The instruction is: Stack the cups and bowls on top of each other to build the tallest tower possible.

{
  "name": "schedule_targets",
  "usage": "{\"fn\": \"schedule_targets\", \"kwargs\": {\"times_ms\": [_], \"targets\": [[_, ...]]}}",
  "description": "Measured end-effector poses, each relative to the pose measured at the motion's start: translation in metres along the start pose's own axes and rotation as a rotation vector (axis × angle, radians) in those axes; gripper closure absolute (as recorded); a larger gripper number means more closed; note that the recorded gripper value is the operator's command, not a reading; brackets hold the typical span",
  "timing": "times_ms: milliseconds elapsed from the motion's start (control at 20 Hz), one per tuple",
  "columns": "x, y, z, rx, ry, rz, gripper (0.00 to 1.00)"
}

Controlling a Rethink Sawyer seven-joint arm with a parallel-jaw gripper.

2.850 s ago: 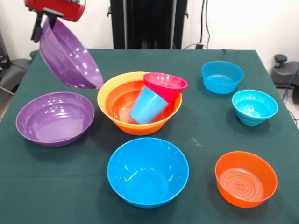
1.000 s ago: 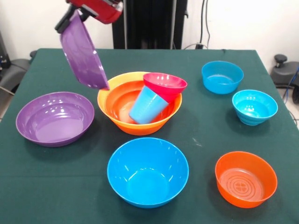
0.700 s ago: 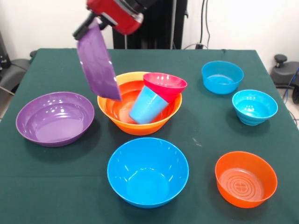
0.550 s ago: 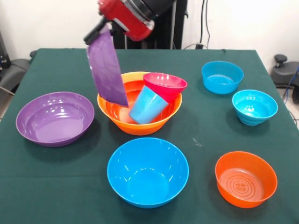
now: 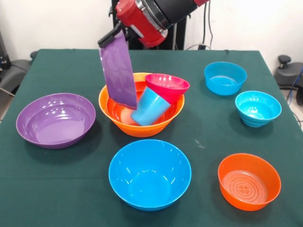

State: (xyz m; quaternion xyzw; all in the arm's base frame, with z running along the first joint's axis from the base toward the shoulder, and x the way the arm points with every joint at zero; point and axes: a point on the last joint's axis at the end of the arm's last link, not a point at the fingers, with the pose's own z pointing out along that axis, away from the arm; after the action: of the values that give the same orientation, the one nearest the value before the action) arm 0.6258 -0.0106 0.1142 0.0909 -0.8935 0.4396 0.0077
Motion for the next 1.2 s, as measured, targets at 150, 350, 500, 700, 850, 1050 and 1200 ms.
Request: {"fn": "schedule_targets", "kwargs": {"times_ms": [150, 350, 500, 700, 850, 1050, 1200], "targets": [[0.007, -0.008, 0.002, 0.034, 0.011, -0.003, 1.00], [0.015, -0.017, 0.002, 0.070, 0.020, -0.003, 1.00], [0.021, -0.025, 0.003, 0.113, 0.027, -0.009, 1.00], [0.028, -0.026, 0.005, 0.150, 0.037, -0.025, 1.00], [0.032, -0.024, 0.007, 0.171, 0.045, -0.038, 1.00], [0.038, -0.019, 0.009, 0.207, 0.054, -0.064, 1.00], [0.040, -0.016, 0.011, 0.231, 0.058, -0.081, 1.00]]}}
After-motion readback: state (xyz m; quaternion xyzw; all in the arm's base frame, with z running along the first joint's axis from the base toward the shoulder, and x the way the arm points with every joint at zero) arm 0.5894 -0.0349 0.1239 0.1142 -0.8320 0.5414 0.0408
